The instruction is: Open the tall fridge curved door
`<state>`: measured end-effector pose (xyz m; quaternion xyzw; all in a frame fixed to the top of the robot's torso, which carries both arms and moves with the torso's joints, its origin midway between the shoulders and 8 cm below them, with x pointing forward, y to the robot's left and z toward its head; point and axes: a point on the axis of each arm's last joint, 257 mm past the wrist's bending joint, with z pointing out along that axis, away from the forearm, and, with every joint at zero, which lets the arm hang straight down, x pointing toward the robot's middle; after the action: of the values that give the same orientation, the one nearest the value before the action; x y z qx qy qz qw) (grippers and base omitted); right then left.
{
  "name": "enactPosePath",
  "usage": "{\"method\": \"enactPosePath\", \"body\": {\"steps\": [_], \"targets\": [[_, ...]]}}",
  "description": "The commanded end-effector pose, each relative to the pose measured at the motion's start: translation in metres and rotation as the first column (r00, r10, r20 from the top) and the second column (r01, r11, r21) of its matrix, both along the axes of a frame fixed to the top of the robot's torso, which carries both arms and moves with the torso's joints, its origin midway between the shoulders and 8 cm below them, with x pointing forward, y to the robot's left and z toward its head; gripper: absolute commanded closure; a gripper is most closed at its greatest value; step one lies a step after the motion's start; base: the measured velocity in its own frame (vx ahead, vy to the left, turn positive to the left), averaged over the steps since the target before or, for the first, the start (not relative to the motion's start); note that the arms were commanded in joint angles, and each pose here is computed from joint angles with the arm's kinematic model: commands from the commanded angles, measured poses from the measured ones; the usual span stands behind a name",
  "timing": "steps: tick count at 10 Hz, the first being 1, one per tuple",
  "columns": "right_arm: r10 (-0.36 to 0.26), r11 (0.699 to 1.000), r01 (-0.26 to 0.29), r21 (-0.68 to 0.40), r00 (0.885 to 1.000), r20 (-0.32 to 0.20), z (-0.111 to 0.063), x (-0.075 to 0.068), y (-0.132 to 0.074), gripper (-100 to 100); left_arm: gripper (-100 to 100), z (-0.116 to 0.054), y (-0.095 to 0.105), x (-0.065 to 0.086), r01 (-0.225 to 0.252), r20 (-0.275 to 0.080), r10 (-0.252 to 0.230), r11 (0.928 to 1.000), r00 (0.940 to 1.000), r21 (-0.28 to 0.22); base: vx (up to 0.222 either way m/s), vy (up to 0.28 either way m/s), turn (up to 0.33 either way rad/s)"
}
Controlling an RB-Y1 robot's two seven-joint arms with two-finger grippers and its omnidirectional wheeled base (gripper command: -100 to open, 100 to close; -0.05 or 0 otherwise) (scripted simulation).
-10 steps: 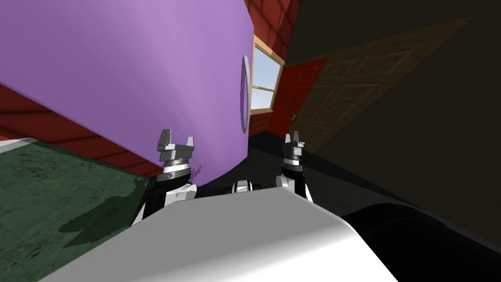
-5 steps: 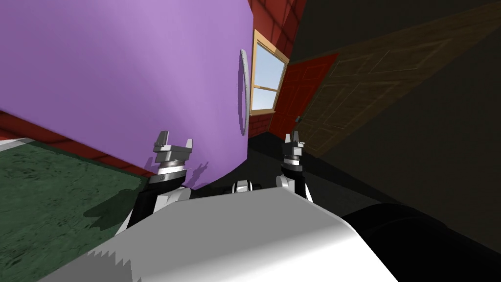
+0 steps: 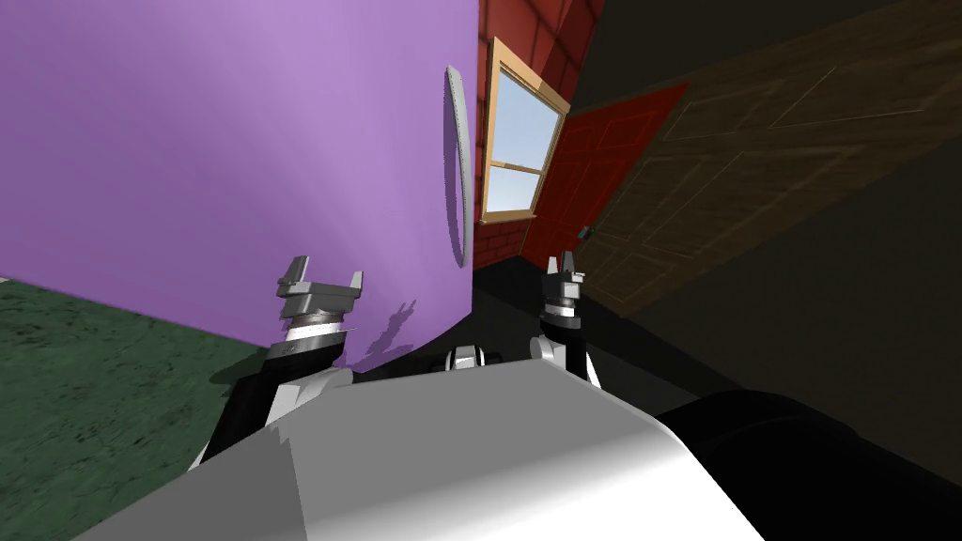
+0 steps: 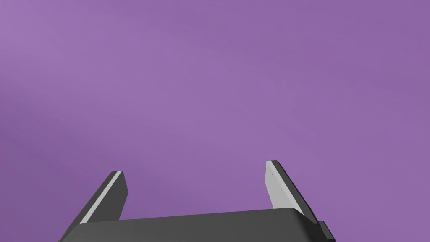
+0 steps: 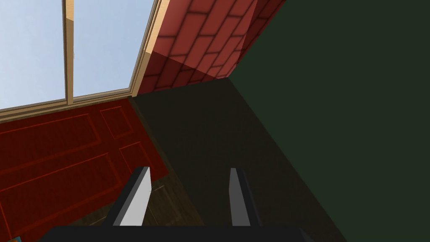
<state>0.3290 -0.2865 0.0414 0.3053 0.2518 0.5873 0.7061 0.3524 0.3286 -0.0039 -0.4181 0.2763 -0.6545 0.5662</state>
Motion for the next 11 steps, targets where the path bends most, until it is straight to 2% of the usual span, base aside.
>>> {"method": "enactPosePath", "body": {"steps": [1,4,6,9,11], "targets": [[0.0,1.0,0.0,0.0,1.0,0.0,0.0,0.0,0.0,0,-100,-0.008,0.015,-0.003,0.013,-0.03,-0.016,0.995,0.9994,-0.099,0.199,-0.217,0.122],[0.0,1.0,0.0,0.0,1.0,0.0,0.0,0.0,0.0,0,-100,-0.018,0.031,-0.008,0.024,-0.063,-0.038,0.977,0.9973,-0.212,0.231,-0.225,0.141],[0.0,1.0,0.0,0.0,1.0,0.0,0.0,0.0,0.0,0,-100,-0.026,0.041,-0.01,0.03,-0.086,-0.057,0.9573,0.9947,-0.288,0.207,-0.23,0.133],[0.0,1.0,0.0,0.0,1.0,0.0,0.0,0.0,0.0,0,-100,-0.042,0.056,-0.014,0.032,-0.123,-0.088,0.9185,0.9885,-0.394,0.216,-0.247,0.149],[0.0,1.0,0.0,0.0,1.0,0.0,0.0,0.0,0.0,0,-100,-0.053,0.064,-0.017,0.031,-0.148,-0.112,0.8853,0.9826,-0.464,0.181,-0.241,0.143]]}}
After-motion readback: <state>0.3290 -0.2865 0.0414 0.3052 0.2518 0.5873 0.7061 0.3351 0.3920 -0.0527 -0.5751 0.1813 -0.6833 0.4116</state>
